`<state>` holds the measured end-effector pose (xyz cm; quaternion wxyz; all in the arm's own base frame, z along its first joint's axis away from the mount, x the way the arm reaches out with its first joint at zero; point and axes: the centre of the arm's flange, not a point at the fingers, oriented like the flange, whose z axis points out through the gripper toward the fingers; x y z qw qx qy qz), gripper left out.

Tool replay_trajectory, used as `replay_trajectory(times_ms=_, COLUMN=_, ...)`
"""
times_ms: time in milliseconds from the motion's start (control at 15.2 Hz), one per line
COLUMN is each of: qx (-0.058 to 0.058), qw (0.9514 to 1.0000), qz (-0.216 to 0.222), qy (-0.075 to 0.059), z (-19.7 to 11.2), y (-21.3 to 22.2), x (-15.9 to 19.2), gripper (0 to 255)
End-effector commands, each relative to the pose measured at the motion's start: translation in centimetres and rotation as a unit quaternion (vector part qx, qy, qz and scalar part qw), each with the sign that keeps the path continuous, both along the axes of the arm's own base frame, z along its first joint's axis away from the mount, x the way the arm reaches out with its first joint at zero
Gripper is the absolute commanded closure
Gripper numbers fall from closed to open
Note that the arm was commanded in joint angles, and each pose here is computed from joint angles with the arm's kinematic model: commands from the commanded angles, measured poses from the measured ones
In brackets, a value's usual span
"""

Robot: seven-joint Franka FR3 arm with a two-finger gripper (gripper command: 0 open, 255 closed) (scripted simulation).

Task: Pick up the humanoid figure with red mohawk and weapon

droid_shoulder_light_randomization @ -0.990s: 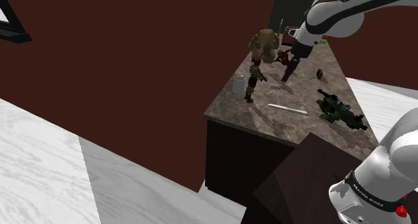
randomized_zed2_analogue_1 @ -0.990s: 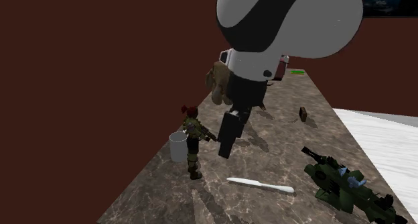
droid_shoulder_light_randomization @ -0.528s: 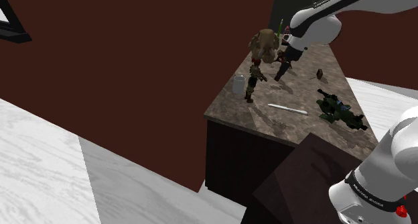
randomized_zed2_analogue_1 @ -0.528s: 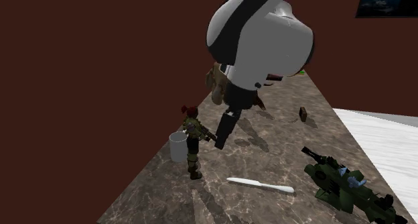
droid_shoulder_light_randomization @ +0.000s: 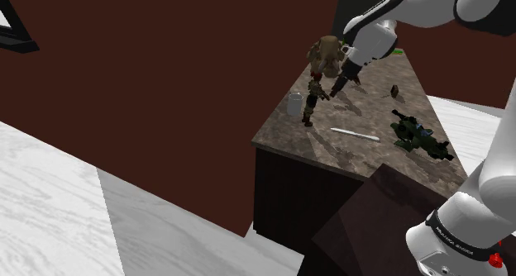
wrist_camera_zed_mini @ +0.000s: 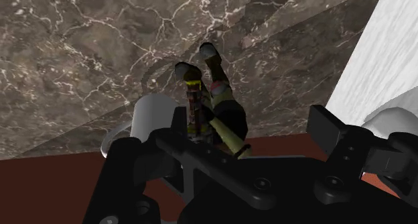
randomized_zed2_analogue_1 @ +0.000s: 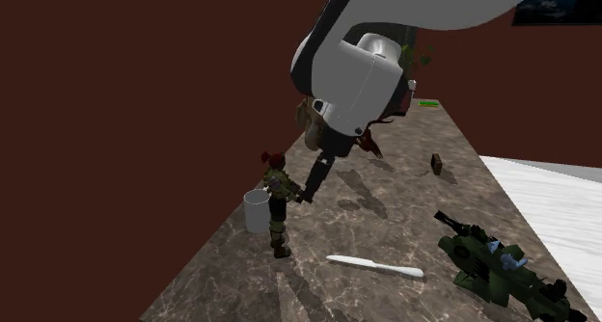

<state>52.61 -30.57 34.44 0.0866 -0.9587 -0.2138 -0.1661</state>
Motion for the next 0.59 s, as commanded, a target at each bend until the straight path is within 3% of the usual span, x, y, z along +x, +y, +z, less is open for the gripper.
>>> replay_trajectory(times_ms=0, qx=0.008, qw=0.9998, qz=0.009, qy=-0.013, z=-1.1, y=-1.7, x=2.0, gripper=0)
replay_trajectory(times_ms=66, qx=0.011, qw=0.9997, qz=0.013, qy=-0.019, z=-1.6, y=-2.5, x=2.9, gripper=0)
replay_trajectory(times_ms=528, qx=0.011, qw=0.9997, qz=0.013, qy=-0.019, z=-5.3, y=-2.5, x=2.9, gripper=0)
